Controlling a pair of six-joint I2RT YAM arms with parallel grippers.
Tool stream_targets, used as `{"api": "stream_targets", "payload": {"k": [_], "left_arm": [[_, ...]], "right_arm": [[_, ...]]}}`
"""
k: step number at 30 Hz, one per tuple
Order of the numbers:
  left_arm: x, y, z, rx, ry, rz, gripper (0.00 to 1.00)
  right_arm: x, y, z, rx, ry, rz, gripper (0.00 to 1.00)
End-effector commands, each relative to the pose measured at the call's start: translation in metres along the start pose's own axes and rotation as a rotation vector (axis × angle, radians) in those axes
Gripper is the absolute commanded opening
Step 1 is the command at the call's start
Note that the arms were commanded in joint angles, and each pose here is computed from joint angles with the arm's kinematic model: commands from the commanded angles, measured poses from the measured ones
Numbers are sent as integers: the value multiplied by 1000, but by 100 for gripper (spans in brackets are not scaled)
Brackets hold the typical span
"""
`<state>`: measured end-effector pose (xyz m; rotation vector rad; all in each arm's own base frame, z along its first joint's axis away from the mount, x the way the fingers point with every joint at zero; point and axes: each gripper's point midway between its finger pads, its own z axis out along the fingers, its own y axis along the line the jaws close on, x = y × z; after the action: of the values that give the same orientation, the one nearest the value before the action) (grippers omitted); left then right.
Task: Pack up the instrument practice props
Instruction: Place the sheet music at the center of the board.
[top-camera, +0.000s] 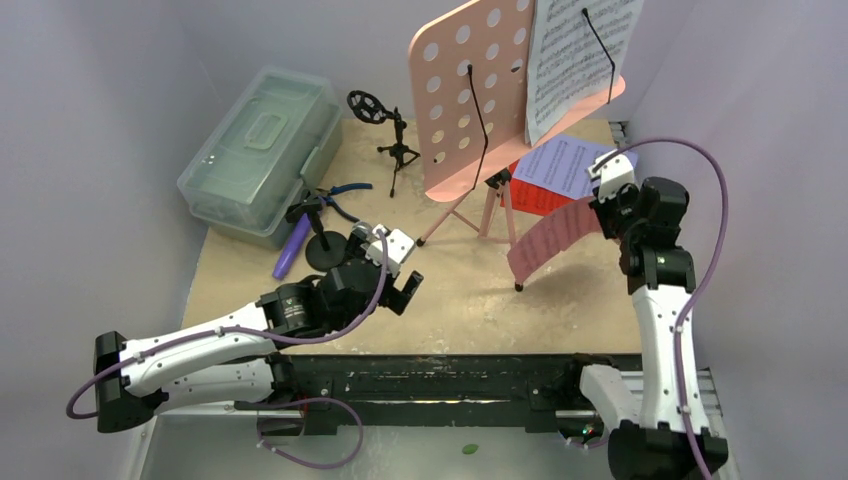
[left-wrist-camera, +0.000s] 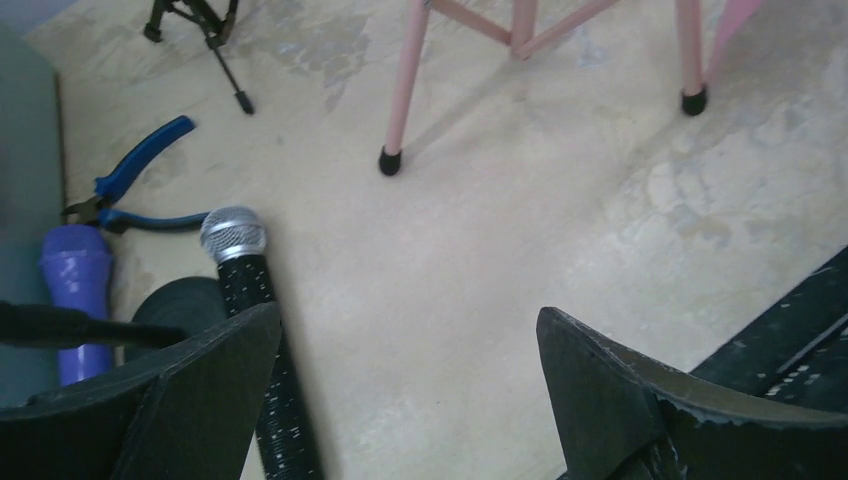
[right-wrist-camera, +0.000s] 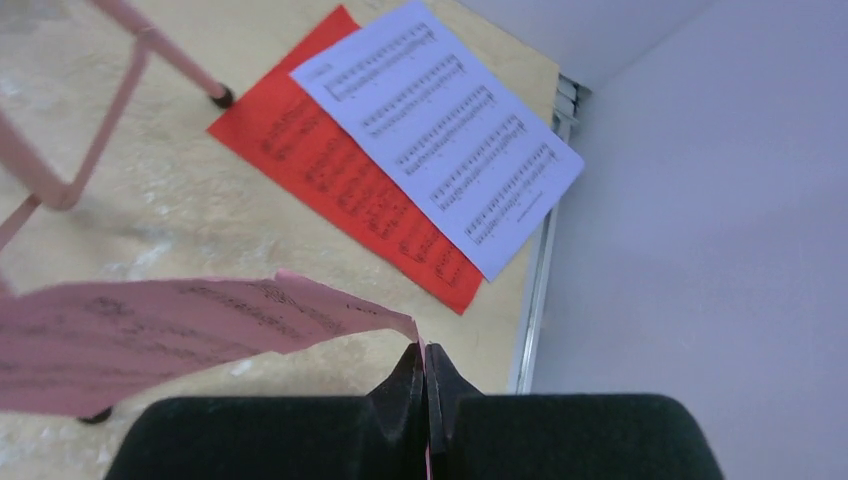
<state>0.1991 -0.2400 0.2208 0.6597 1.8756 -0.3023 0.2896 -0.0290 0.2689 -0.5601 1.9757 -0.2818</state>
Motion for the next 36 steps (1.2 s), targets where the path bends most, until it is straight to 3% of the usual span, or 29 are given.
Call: {"api": "stream_targets", "payload": {"k": [1,8,13,18,23,30,36], "left_arm": [[14,34,-2,-152,0,117,100],[34,51,1,-257,66,171,100],[32,56,-3,-275,52,157,100],[30,59,-5,-279,39,146,99],[32,57,-3,-273,47,153,99],[33,58,-2,-273,51,153,99],[33,59,-2,-274,50,149,99]], "right_arm": [[-4,-42,34,160,-56,173,0],[-9,-58,87,195,-103,393,0],[0,-73,127,243,-36,533,0],[17,-80,161,279,41,601,0],[23,-89,175,335,35,630,7],[32,-96,192,370,49,621,28],[40,-95,197,379,63,615,53]]}}
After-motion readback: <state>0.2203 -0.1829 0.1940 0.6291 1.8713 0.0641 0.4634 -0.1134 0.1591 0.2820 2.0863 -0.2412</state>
